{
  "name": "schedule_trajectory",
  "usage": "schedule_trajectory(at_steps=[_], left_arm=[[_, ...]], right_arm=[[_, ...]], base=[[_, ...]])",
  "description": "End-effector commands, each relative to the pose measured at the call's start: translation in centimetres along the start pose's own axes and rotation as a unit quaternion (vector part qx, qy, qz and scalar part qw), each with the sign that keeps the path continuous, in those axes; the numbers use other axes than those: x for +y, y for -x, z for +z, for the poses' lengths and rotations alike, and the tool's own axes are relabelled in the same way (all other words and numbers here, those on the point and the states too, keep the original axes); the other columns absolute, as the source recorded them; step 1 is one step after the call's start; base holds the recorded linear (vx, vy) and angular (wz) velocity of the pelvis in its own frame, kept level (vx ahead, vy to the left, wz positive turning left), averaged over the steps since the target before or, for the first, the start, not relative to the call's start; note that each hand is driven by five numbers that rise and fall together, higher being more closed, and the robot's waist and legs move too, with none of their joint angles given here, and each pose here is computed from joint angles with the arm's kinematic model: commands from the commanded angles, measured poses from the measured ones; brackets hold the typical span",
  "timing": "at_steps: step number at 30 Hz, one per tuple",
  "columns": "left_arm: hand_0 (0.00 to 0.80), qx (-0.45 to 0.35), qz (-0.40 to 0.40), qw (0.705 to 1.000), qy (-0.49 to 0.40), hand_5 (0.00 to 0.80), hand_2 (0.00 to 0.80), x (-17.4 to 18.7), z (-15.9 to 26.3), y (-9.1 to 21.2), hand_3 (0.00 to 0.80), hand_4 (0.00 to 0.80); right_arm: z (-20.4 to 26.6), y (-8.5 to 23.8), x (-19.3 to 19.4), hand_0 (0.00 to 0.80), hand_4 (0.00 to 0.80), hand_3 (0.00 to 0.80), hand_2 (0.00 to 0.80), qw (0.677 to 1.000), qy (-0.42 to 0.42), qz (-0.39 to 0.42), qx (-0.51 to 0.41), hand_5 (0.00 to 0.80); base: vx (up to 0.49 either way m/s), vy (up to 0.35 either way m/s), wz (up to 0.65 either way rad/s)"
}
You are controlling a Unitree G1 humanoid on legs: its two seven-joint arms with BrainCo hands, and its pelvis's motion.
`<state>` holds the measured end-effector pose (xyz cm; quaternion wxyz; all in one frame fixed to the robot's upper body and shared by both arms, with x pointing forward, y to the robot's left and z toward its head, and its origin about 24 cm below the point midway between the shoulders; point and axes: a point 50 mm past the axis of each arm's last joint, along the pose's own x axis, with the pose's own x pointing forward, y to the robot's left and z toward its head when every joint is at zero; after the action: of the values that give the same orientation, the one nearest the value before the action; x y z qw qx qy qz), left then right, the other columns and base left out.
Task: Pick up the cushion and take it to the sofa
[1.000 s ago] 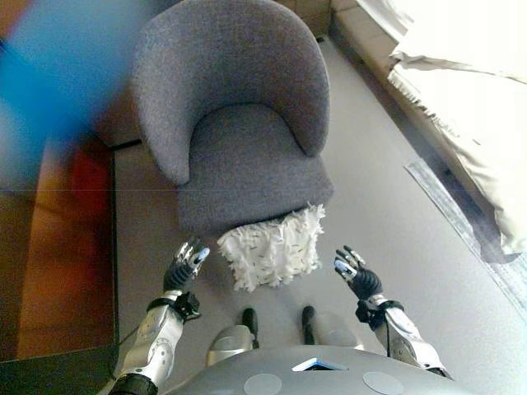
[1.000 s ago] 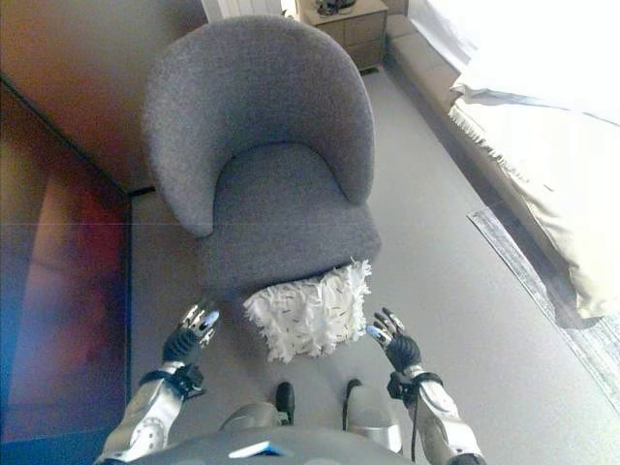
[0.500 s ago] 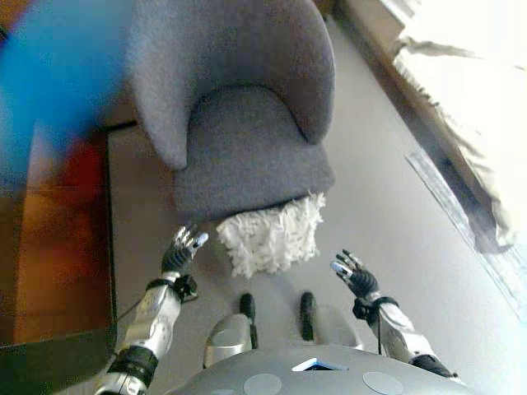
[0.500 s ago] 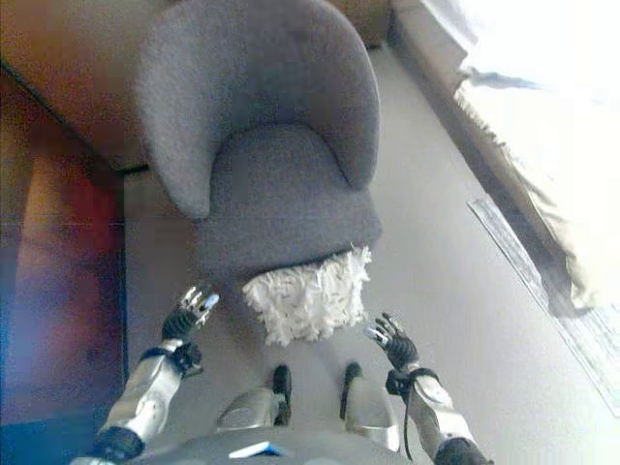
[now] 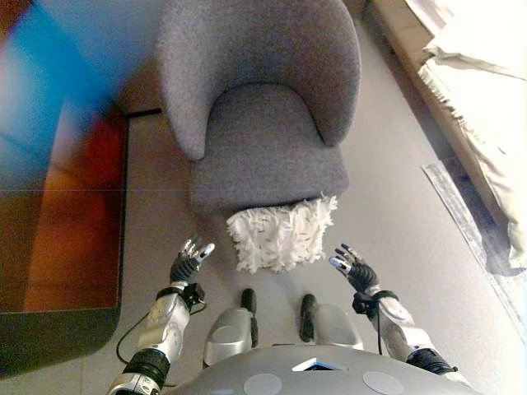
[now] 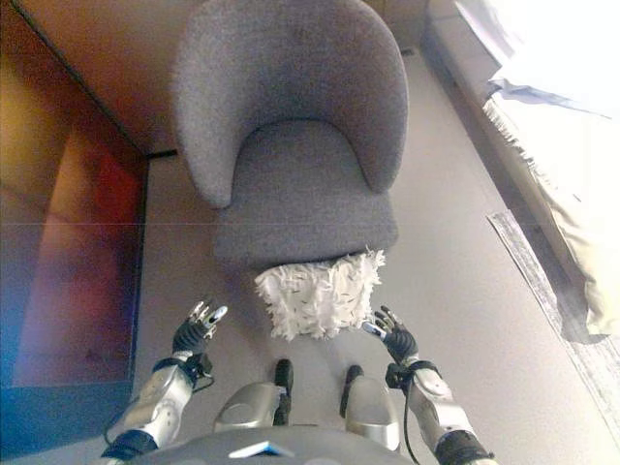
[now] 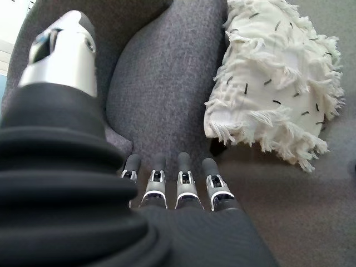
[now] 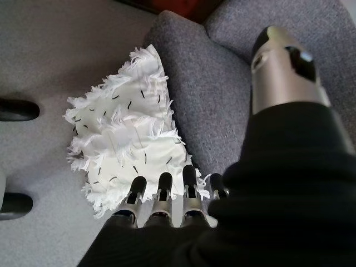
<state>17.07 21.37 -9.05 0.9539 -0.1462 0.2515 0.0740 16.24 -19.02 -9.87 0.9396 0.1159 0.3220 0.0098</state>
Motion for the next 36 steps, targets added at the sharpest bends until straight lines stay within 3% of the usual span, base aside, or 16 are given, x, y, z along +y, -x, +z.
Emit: schedule_trajectory(at_steps=[1,7,18,27,31,36], left_arm=[[0.000,-0.055,-0.038,0.997,-0.047,0.000,0.000,-0.5,2.0,-0.2,0.000,0.000],[0.000,-0.035,-0.030,0.998,-0.033,0.000,0.000,0.7,2.0,0.2,0.000,0.000],[0.000,-0.016,-0.012,0.998,-0.063,0.000,0.000,1.1,0.8,0.3,0.000,0.000],[0.000,-0.024,-0.015,0.996,-0.079,0.000,0.000,-0.3,1.2,-1.4,0.000,0.000],[0.000,-0.093,-0.054,0.991,-0.082,0.000,0.000,-2.9,4.5,-3.7,0.000,0.000],[0.000,-0.182,-0.081,0.973,-0.117,0.000,0.000,-6.6,10.2,-5.8,0.000,0.000]], right_arm=[[1.1,0.1,1.8,0.000,0.000,0.000,0.000,0.998,-0.016,0.021,-0.054,0.000],[-0.1,0.8,1.6,0.000,0.000,0.000,0.000,0.998,-0.036,0.011,-0.040,0.000],[-0.9,0.4,1.7,0.000,0.000,0.000,0.000,0.999,-0.036,0.024,-0.014,0.000],[1.3,-1.5,1.0,0.000,0.000,0.000,0.000,0.999,0.021,0.008,-0.026,0.000],[5.8,-3.6,-1.3,0.000,0.000,0.000,0.000,0.996,0.046,-0.024,-0.074,0.000],[14.4,-6.0,0.2,0.000,0.000,0.000,0.000,0.984,0.056,-0.051,-0.162,0.000]], base=[[-0.043,0.274,0.09],[0.049,0.146,0.05],[0.091,-0.114,0.00],[-0.029,-0.131,0.04],[-0.251,0.087,0.31],[-0.244,0.041,0.02]])
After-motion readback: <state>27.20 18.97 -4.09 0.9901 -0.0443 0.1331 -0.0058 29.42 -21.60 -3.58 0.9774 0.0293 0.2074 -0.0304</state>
